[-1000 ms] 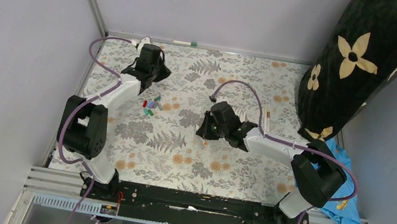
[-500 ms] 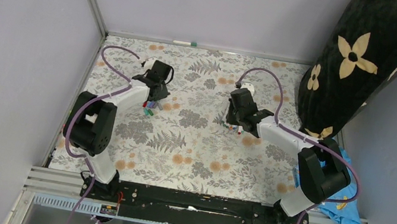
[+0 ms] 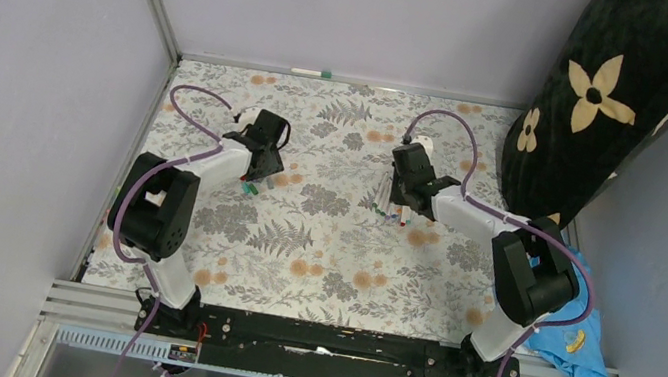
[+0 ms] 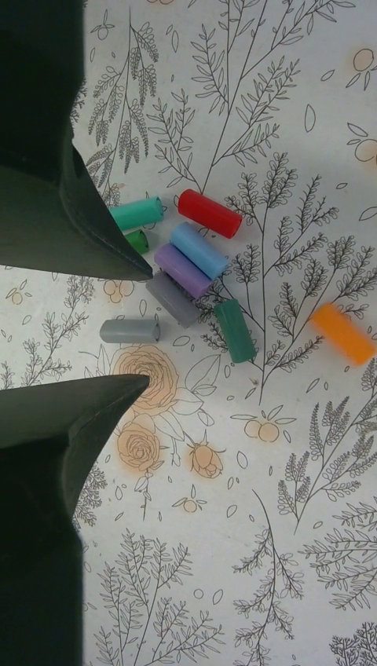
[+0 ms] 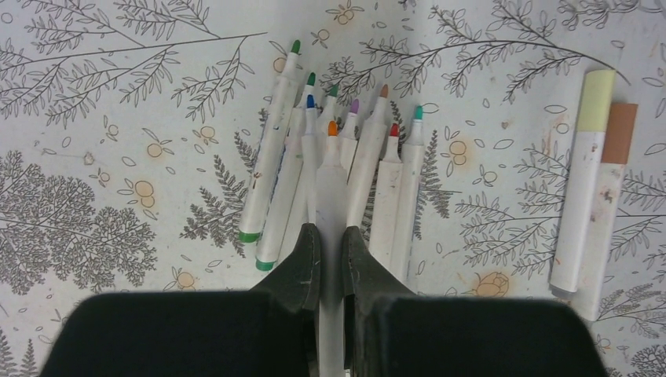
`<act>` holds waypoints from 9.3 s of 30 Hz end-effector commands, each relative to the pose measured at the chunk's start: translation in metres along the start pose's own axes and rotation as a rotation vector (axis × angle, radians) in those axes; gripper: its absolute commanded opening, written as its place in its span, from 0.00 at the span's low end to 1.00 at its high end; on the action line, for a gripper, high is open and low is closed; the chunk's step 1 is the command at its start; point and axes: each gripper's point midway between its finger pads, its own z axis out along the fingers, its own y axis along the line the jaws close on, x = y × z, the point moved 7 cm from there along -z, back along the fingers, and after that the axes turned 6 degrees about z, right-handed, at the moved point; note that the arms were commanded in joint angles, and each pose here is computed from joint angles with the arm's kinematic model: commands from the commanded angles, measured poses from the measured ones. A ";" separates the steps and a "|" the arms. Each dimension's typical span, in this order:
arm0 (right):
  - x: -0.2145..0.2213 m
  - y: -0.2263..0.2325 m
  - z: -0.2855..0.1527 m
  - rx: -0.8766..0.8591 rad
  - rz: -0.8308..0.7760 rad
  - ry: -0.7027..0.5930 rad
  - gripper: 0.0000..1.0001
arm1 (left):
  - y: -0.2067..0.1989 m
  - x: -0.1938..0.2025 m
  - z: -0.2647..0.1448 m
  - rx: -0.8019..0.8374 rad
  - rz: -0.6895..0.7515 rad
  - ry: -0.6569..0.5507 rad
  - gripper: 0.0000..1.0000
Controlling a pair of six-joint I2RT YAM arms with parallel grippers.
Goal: Open the pen caps
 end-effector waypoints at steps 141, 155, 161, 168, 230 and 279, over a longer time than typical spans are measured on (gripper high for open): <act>-0.015 0.148 -0.111 -0.558 -0.158 0.106 0.00 | -0.086 -0.007 -0.108 0.824 -0.131 0.144 0.70; -0.018 0.155 -0.108 -0.580 -0.163 0.098 0.00 | -0.090 -0.008 -0.112 0.855 -0.188 0.183 0.57; -0.018 0.155 -0.108 -0.578 -0.165 0.092 0.00 | -0.091 -0.005 -0.109 0.862 -0.203 0.204 0.45; -0.018 0.154 -0.108 -0.574 -0.166 0.084 0.00 | -0.091 -0.004 -0.110 0.872 -0.207 0.201 0.17; -0.011 0.061 -0.067 -0.243 -0.020 -0.088 0.00 | -0.029 -0.029 -0.014 0.241 -0.104 0.037 0.00; -0.052 -0.022 -0.017 0.150 0.041 -0.147 0.38 | -0.016 -0.017 -0.041 0.166 -0.070 -0.048 0.51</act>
